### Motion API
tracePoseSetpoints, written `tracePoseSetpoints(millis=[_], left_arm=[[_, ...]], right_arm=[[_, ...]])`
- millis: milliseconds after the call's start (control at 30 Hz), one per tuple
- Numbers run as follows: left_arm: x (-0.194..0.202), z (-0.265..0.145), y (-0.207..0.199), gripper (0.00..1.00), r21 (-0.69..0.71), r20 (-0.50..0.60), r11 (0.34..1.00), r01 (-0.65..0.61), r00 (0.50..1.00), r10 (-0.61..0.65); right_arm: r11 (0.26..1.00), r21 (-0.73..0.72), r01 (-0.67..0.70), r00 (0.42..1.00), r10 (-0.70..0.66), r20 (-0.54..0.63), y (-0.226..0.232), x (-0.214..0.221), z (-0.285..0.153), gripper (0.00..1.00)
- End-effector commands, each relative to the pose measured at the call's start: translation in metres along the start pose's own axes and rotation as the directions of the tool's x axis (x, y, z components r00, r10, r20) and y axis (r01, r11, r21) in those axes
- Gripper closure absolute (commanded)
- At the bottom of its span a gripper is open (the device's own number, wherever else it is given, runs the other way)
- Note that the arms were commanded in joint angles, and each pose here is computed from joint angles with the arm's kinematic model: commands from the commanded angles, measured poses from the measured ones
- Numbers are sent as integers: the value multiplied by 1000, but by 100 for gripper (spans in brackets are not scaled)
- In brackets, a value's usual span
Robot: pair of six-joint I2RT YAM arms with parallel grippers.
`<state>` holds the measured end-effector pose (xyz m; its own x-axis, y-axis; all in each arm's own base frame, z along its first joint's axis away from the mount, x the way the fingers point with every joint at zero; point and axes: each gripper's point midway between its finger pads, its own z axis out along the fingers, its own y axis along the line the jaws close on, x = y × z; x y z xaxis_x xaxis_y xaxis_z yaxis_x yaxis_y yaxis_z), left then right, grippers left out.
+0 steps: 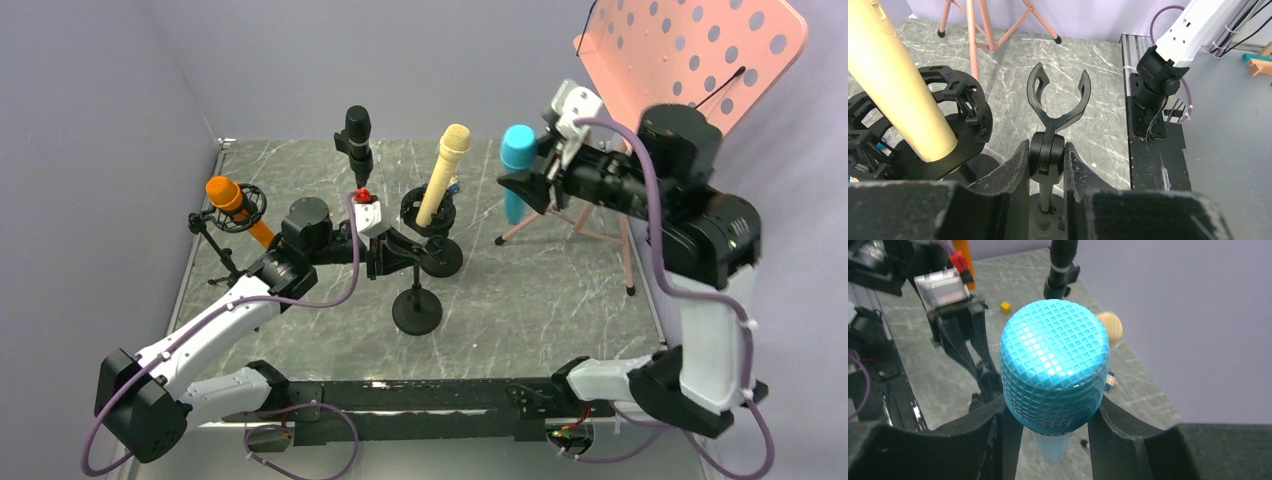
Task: Remove the microphone from the stand
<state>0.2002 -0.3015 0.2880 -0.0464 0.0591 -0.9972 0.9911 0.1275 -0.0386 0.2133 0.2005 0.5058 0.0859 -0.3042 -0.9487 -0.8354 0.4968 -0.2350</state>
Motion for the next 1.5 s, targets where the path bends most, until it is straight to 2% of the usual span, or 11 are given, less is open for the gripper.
tracePoseSetpoints(millis=[0, 233, 467, 600, 767, 967, 1133, 1167, 1300, 1400, 1467], left_arm=[[21, -5, -14, 100, 50, -76, 996, 72, 995, -68], [0, -10, -17, 100, 61, -89, 998, 14, 996, -9], [-4, -10, -16, 100, 72, -126, 997, -37, 991, 46], [-3, -13, -15, 76, 50, -138, 998, -47, 989, 53], [-6, -16, -16, 55, 41, -139, 997, -64, 988, 69], [-13, -18, -15, 38, 27, -148, 998, -62, 987, 65], [-20, -25, -20, 34, 33, -156, 995, -90, 983, 95], [-20, -26, -21, 33, 27, -161, 996, -79, 983, 83], [-13, -29, -30, 33, 20, -189, 1000, 7, 982, -3], [-11, -37, -30, 32, -7, -203, 1000, -13, 979, 11], [-11, -44, -30, 31, -30, -214, 998, -61, 975, 53]], right_arm=[[998, 66, 23, 997, -18, -80, -1, 33, -23, 100], [978, 204, -28, 934, 98, -343, -1, 154, -29, 100], [965, 261, 29, 790, 138, -598, -7, 262, -21, 100], [974, 224, -12, 648, 178, -741, 7, 327, -23, 100], [974, 227, -15, 489, 206, -848, 11, 400, -39, 100], [975, 220, -23, 368, 213, -905, 14, 474, -58, 100], [970, 241, -21, 327, 234, -915, 11, 505, -62, 100], [972, 236, -17, 321, 229, -919, 12, 510, -63, 97], [976, 216, -29, 314, 214, -925, 19, 522, -64, 47], [973, 222, -62, 351, 230, -908, 16, 509, -57, 30], [967, 241, -86, 409, 254, -876, 9, 484, -49, 20]])
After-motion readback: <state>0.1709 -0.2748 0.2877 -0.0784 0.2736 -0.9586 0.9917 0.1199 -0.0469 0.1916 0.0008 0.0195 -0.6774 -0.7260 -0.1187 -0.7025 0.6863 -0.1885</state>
